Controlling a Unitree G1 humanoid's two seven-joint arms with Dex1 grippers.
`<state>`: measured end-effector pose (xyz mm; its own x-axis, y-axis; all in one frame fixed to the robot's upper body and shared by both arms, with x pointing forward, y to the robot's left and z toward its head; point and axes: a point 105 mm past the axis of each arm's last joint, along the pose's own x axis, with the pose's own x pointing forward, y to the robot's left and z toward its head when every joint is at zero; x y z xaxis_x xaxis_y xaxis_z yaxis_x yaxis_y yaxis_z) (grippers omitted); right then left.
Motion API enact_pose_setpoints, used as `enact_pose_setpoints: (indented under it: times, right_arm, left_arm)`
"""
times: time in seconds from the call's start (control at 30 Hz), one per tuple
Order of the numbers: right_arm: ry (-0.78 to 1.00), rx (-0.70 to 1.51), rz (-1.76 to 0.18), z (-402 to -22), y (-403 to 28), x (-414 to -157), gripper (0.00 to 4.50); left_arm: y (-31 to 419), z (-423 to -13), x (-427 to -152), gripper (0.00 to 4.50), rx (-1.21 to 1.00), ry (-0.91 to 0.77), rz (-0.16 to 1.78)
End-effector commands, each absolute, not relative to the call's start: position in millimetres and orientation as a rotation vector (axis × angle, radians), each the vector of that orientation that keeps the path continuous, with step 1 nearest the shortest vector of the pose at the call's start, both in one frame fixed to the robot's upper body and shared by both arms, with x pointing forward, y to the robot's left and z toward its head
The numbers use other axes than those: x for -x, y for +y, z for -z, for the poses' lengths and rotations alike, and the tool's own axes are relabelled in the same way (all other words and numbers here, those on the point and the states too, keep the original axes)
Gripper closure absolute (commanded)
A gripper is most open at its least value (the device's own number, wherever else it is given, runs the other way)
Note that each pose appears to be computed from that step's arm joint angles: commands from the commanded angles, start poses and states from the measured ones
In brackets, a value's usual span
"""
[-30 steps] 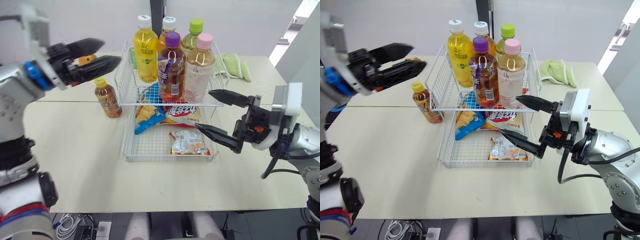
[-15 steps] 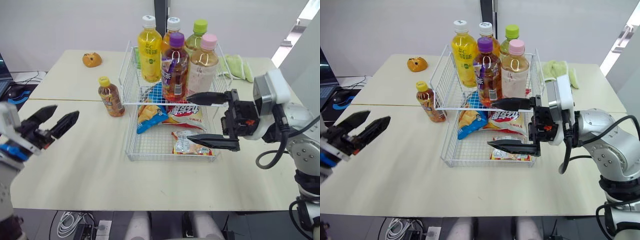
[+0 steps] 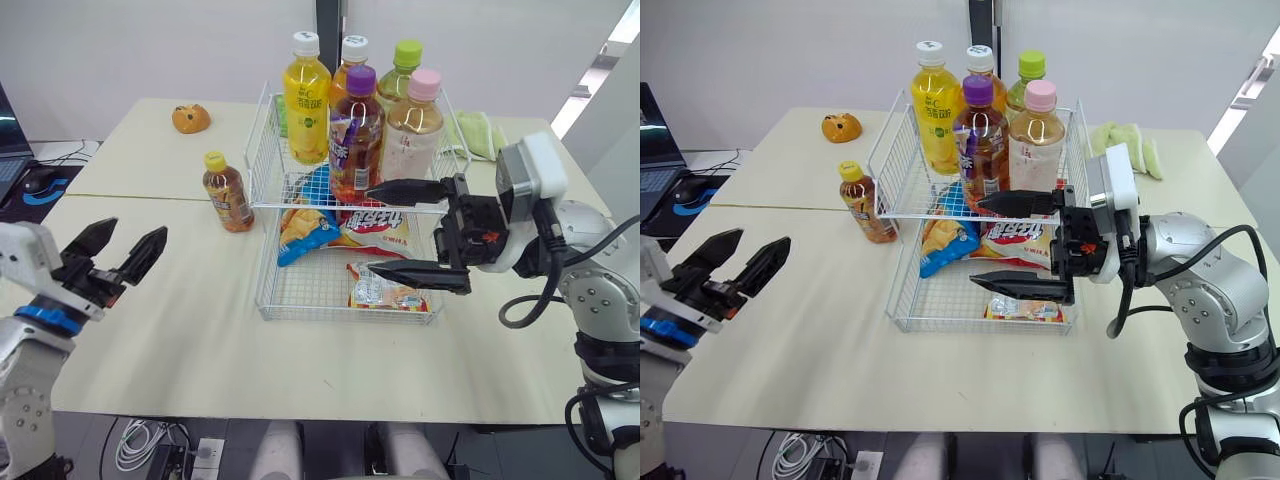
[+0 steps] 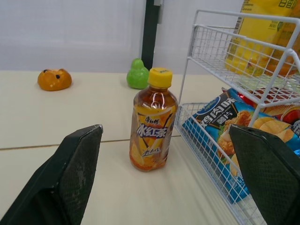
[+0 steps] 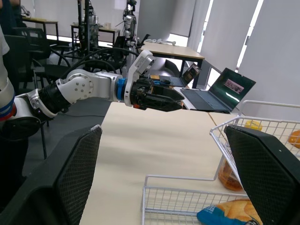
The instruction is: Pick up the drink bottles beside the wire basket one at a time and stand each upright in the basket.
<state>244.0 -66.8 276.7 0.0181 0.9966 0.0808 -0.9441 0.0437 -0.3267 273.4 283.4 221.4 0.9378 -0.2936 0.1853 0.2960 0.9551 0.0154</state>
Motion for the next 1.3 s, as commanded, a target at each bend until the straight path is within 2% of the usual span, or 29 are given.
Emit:
enact_pose_setpoints:
  times: [0.03,0.5,0.87,1.3]
  right_arm:
    - [-0.379,0.241,-1.47,-284.7,-70.7,-240.0,0.0]
    - [-0.383,0.27,-1.297,-283.3,-83.5,-243.1,0.0]
    - [-0.376,0.289,-1.252,-284.0,-86.2,-243.4,0.0]
    - [-0.375,0.289,-1.238,-284.0,-85.1,-240.3,0.0]
  left_arm:
    - [280.4,-230.6,-284.7,0.03,-0.041,-0.208,0.303]
    - [259.1,-236.1,-357.7,0.03,-0.094,-0.205,0.297]
    - [245.0,-237.7,-389.9,0.03,-0.108,-0.219,0.319]
    - [237.4,-241.5,-411.9,0.03,-0.086,-0.246,0.295]
